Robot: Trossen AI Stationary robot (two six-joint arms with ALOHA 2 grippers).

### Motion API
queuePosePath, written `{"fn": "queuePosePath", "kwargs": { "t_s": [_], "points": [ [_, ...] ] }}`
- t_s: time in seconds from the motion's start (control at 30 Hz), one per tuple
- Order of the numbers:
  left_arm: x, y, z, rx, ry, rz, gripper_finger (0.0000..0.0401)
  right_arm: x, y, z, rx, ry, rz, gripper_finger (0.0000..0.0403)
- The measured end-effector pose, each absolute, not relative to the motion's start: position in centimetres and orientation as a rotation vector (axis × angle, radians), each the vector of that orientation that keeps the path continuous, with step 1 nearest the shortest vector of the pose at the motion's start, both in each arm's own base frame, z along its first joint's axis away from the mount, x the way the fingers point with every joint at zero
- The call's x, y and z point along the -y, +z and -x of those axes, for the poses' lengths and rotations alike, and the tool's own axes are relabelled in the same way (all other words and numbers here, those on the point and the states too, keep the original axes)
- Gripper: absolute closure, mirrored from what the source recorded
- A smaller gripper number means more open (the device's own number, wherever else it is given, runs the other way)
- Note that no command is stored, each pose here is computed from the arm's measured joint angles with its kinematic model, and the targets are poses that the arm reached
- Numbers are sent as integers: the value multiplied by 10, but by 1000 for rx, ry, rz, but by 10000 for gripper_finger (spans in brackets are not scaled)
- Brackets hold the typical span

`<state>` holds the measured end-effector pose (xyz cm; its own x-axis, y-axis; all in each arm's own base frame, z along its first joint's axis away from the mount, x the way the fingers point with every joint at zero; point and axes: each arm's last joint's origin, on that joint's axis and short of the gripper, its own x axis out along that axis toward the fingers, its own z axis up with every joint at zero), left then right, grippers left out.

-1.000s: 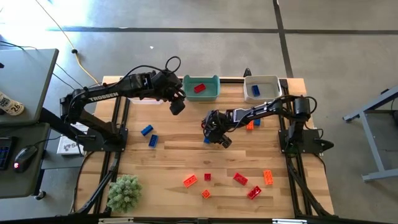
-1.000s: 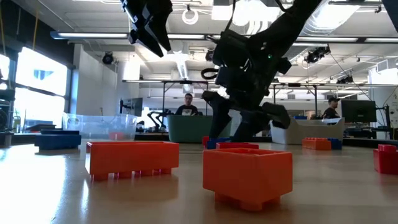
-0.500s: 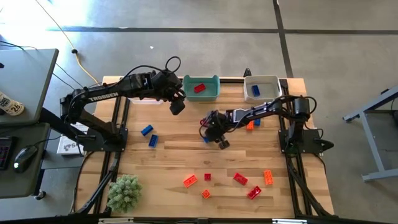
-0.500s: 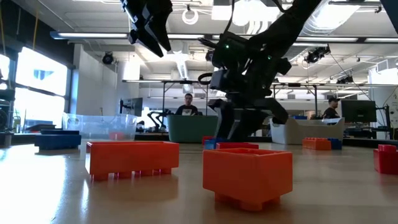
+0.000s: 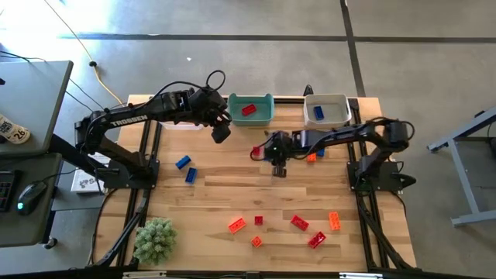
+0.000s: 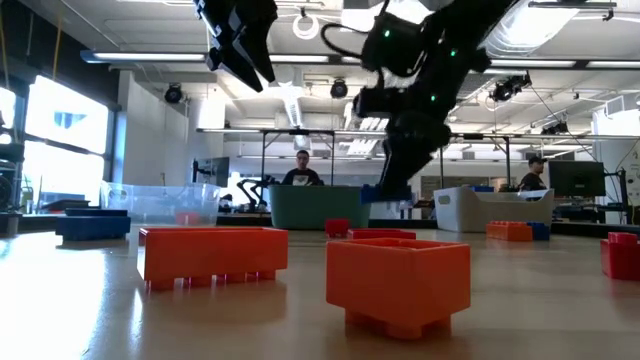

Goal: Sort & place blocks by color
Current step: Put the blue game piece into the white bin

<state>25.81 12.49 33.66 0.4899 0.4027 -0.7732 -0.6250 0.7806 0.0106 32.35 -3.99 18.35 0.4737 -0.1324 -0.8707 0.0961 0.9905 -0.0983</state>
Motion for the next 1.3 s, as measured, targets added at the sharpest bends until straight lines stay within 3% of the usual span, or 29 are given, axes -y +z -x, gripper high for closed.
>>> {"fn": "queuePosePath", "kwargs": {
  "t_s": [0.5, 0.73, 0.93, 1.3],
  "points": [
    [-125, 337, -258, -854, 630, 281, 172, 87, 266, -257, -894, -852, 55, 288],
    [-124, 337, -259, -856, 624, 274, 172, 134, 273, -212, -838, -1278, -206, 288],
    [-123, 337, -259, -842, 636, 311, 172, 171, 259, -183, -922, -1345, -469, 288],
    [-121, 335, -258, -838, 661, 414, 172, 223, 219, -157, -1143, -1263, -639, 288]
  ]
}}
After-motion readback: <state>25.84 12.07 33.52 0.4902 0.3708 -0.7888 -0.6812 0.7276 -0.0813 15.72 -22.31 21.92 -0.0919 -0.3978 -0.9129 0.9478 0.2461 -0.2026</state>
